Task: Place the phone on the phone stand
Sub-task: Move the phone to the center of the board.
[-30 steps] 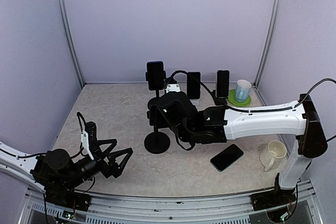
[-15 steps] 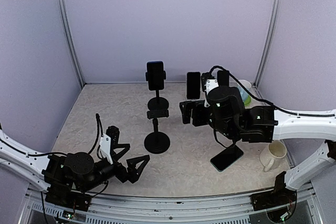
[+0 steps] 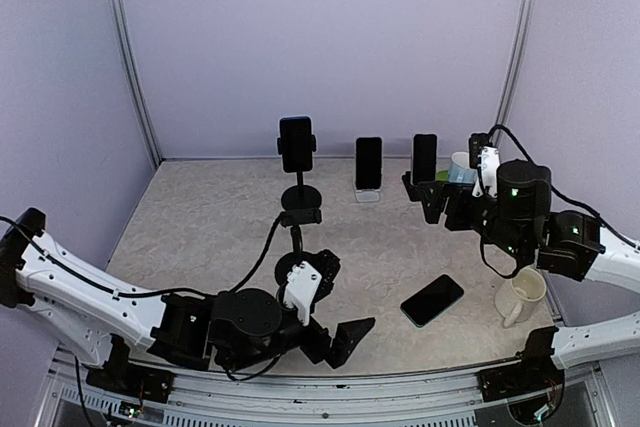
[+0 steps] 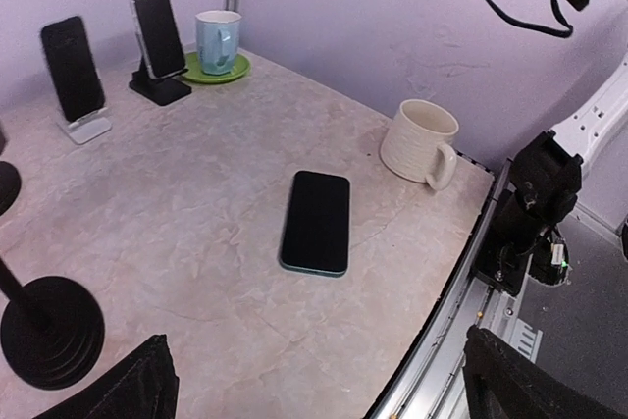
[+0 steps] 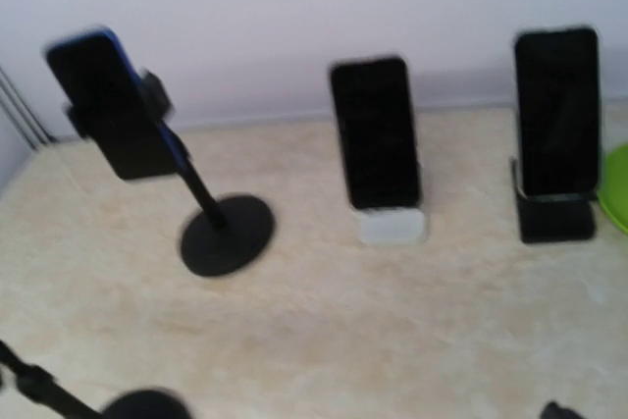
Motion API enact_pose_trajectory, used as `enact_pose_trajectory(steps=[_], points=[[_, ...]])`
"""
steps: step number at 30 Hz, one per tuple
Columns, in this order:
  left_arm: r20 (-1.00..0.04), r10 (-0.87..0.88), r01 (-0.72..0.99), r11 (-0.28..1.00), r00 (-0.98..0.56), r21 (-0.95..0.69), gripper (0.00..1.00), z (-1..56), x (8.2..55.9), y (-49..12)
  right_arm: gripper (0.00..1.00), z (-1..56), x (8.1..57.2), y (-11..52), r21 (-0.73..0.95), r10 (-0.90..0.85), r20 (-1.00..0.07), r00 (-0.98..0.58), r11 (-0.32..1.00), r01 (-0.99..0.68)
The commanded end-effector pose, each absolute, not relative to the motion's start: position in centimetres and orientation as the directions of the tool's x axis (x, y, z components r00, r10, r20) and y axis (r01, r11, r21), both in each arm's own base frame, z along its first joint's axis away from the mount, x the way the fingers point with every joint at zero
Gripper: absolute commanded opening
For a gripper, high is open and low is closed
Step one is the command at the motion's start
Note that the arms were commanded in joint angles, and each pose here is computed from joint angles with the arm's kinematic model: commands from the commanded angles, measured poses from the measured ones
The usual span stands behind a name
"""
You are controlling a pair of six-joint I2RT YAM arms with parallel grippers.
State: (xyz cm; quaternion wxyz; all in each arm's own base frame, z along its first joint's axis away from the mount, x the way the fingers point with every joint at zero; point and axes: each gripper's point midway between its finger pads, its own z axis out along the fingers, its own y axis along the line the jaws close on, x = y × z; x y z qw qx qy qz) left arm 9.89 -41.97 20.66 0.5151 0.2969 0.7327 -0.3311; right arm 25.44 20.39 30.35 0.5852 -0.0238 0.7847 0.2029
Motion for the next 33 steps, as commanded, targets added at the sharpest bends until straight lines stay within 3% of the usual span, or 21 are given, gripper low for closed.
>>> enact_pose_trajectory(steps=[1,21,33], points=[[-0.943,0.193,0.842,0.521,-0.273,-0.137,0.99,19.7,9.8,-45.9,1.00,26.9,25.5,20.3,0.225,0.096,-0.910,-0.403,0.931,-0.287],[-0.875,0.373,0.935,0.289,-0.309,-0.207,0.99,12.6,16.6,-56.2,1.00,22.8,28.0,18.2,0.344,0.101,-0.816,-0.569,0.875,-0.339],[-0.813,0.477,0.924,0.336,-0.334,-0.182,0.99,7.6,18.8,-58.9,1.00,24.2,28.1,16.0,0.299,0.095,-0.855,-0.510,0.893,-0.336]])
